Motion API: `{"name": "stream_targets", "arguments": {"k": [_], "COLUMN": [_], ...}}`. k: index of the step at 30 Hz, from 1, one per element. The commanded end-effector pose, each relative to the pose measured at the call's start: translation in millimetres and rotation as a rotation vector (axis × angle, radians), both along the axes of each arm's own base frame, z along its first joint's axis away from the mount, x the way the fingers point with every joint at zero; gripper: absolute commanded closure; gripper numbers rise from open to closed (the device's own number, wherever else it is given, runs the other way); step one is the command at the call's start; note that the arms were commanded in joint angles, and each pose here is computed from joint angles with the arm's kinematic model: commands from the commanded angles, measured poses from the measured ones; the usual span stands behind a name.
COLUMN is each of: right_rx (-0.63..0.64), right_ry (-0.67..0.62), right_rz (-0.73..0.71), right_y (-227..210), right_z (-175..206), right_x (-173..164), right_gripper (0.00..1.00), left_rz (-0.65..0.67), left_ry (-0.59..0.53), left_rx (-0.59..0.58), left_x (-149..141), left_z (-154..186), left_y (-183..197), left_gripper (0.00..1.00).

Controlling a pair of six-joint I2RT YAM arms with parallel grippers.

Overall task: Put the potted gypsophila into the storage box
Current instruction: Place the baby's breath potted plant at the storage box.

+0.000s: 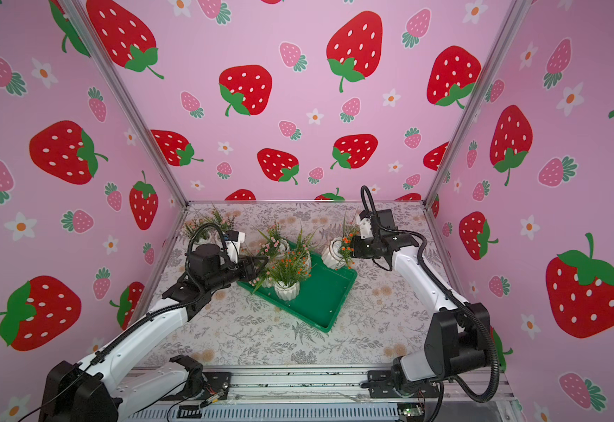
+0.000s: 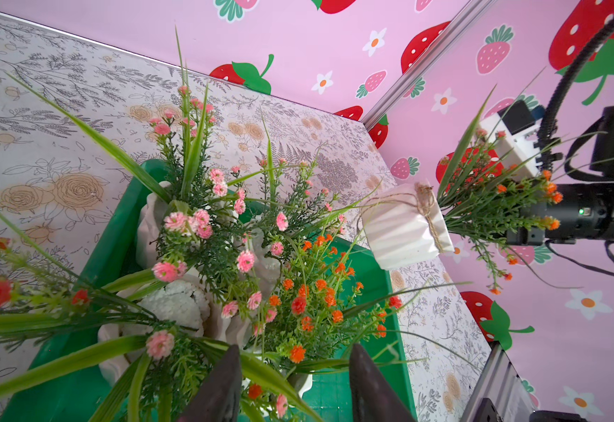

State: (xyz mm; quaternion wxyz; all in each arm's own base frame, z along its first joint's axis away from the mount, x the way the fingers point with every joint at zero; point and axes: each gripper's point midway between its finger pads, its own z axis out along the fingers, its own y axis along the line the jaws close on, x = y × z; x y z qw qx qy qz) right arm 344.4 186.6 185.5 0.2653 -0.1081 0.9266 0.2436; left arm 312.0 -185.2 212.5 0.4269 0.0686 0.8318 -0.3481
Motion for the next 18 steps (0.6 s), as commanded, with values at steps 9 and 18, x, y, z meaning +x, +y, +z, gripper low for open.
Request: {"name": "stream_targets", "arguments": {"k": [9,18], "right_rx": [-0.076,-0.024], "right_ry": [0.046,0.107], "right_rz": [0.221,0.321], "right_y": [28.8,59.4], "right_z": [-15.5,-38.8], "right_x": [-51.2,-69.2], "right_gripper": [1.0,1.0], "left_rz": [0.078,0.104], "left_ry": [-0.02,0.011], "left_rx": [0.019,0.01], "left_x": [6.6,4.2], "left_z": [18.8,12.8], "left_y": [10.2,13.9], "left_gripper": [0.5,0.5]}}
